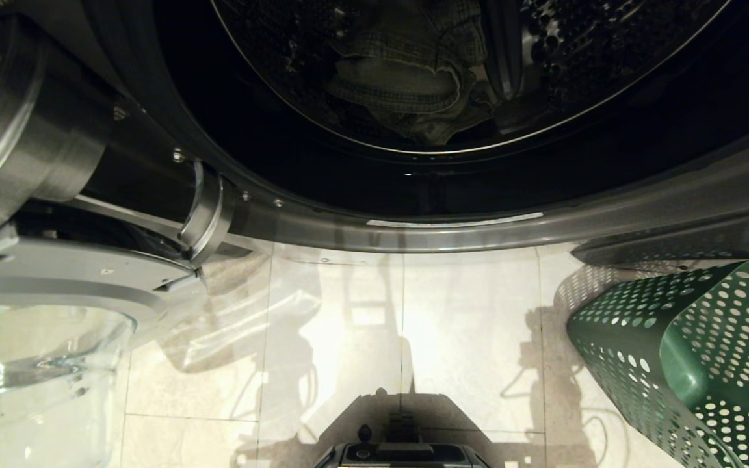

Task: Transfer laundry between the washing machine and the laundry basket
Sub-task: Close the washing machine door with the left hand

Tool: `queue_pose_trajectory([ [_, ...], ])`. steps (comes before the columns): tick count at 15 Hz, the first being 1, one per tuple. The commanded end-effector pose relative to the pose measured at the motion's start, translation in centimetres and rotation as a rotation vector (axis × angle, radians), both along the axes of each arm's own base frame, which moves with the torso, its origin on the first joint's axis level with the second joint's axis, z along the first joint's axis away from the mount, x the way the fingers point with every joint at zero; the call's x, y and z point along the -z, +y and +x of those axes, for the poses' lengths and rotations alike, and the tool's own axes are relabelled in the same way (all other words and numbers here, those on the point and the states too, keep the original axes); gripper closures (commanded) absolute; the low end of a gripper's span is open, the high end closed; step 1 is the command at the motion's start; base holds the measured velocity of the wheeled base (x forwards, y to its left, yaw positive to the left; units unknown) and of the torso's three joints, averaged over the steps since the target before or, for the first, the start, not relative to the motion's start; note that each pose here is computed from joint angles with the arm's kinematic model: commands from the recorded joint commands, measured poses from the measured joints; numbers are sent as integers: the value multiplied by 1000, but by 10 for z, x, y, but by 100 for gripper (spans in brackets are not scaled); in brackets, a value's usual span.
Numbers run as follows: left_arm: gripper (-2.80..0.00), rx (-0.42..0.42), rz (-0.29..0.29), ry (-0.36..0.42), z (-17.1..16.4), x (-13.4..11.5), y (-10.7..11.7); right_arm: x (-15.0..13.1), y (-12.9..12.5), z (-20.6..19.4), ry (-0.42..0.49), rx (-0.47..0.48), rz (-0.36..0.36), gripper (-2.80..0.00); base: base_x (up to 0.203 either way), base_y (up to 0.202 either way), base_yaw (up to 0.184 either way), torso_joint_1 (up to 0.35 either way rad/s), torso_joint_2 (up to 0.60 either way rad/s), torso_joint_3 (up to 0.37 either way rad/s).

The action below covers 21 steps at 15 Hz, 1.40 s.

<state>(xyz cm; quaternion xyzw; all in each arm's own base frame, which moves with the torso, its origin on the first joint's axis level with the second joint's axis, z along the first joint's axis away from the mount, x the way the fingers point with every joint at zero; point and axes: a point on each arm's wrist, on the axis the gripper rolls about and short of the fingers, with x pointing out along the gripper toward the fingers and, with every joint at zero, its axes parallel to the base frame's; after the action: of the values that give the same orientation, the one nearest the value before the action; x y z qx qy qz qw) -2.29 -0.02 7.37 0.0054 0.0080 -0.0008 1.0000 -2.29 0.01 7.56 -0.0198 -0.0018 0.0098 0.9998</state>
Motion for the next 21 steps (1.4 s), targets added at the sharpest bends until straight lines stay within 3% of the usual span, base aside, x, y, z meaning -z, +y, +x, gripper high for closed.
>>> queue_pose_trajectory([
  [1,0,0,0,-1,0,0,0,0,0,0,2,0,0,0,0,0,0,0,0,0],
  [7,0,7,41,2,0,1,0,0,0,0,2,-3,-3,0,0,0,0,0,0,0],
  [21,0,0,18,-1,0,0,0,0,0,0,3,1,6,0,0,0,0,5,1,176],
])
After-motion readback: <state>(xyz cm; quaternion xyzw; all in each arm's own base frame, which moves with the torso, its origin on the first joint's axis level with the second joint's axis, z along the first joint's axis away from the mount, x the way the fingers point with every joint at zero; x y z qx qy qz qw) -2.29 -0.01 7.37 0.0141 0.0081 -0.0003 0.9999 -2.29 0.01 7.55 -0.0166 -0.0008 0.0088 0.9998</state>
